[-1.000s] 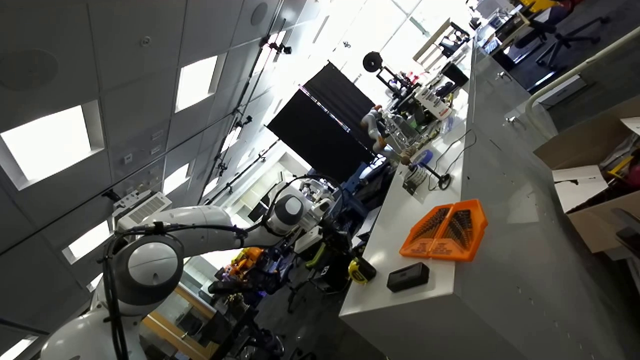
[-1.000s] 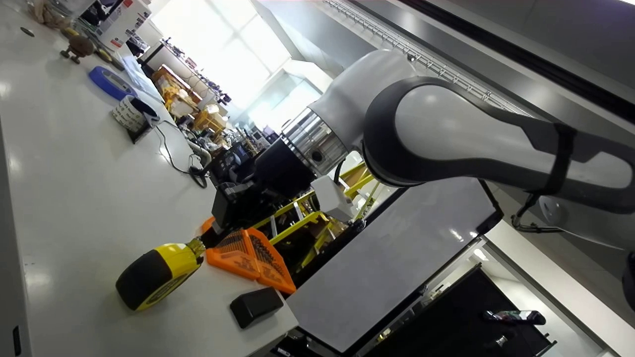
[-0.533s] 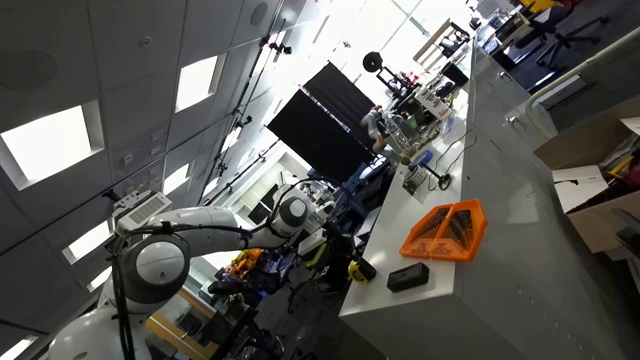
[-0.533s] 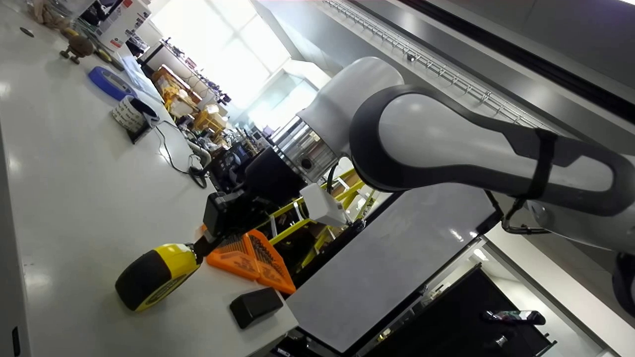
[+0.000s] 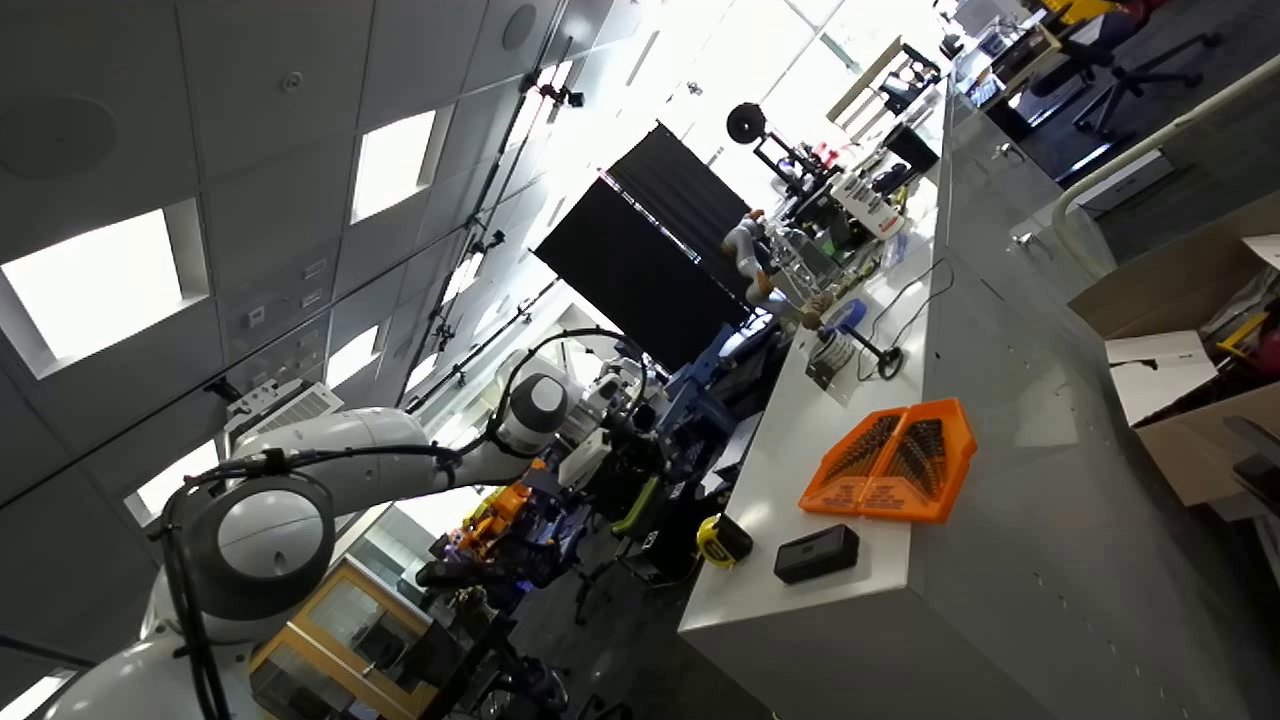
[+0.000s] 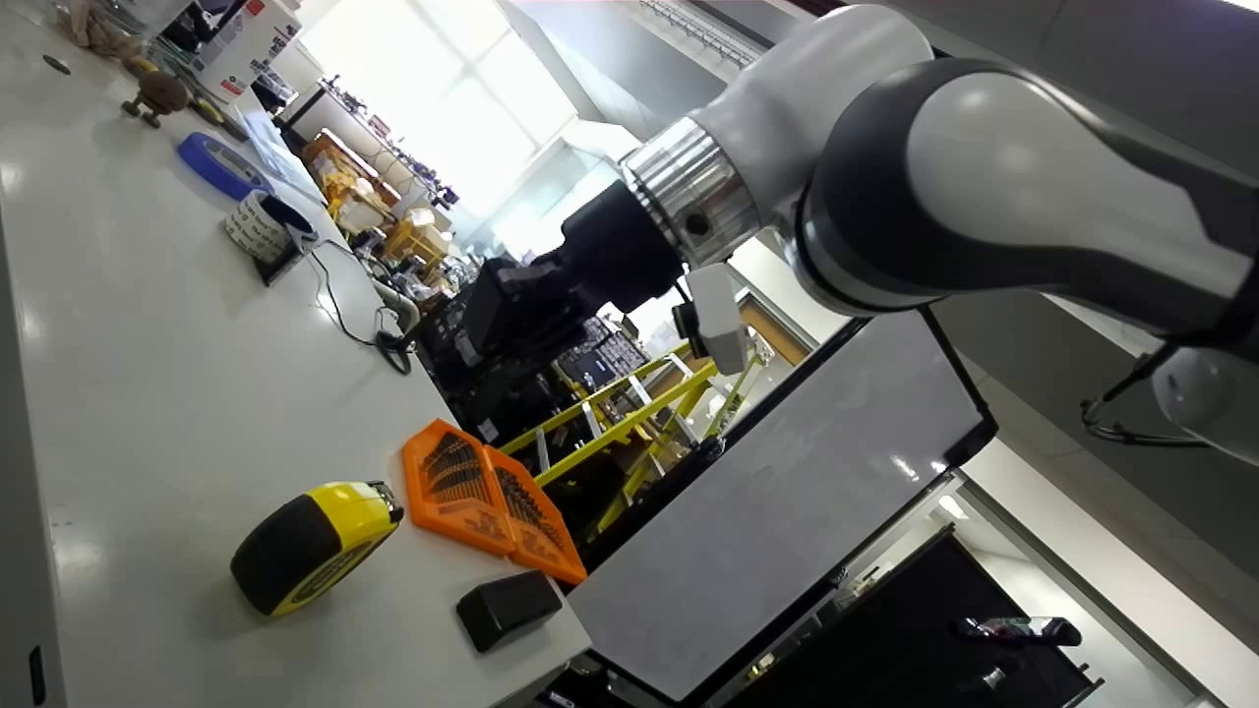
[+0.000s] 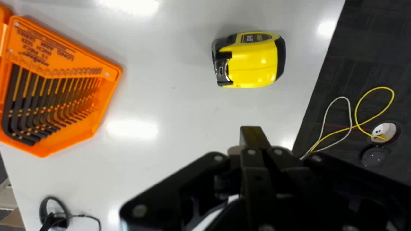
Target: Push the measuring tape back inside the case
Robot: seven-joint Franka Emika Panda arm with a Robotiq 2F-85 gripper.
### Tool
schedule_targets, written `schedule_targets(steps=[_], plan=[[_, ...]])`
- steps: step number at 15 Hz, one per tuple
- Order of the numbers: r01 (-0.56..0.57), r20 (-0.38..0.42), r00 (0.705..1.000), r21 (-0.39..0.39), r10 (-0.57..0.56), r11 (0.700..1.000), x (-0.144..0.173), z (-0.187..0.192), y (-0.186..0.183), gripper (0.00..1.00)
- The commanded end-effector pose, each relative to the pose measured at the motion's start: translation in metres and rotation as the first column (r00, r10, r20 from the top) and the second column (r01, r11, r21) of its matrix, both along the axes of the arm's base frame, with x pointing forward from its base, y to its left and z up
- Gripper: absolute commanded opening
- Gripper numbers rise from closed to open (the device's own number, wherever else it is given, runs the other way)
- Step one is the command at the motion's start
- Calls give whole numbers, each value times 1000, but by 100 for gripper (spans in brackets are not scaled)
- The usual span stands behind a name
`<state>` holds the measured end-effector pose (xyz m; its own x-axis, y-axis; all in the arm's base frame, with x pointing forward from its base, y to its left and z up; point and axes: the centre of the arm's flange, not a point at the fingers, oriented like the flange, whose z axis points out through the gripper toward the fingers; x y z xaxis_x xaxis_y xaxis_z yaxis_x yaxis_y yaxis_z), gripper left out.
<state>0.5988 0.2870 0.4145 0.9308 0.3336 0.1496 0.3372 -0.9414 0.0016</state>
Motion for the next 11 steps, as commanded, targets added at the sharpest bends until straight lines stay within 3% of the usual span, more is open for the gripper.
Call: schedule_targets(steps=[1,6,7,8,9,11], plan=[[18,61,998,-6,-17,1000,-26,49,2,0],[5,111,994,1,-5,1000,-36,82,2,0],[0,115,993,6,-1,1000,-38,85,3,6],[-7,116,993,16,5,1000,-40,87,3,26],[-9,116,993,20,6,1000,-41,88,4,31],[-9,131,991,26,6,1000,-44,90,5,22]])
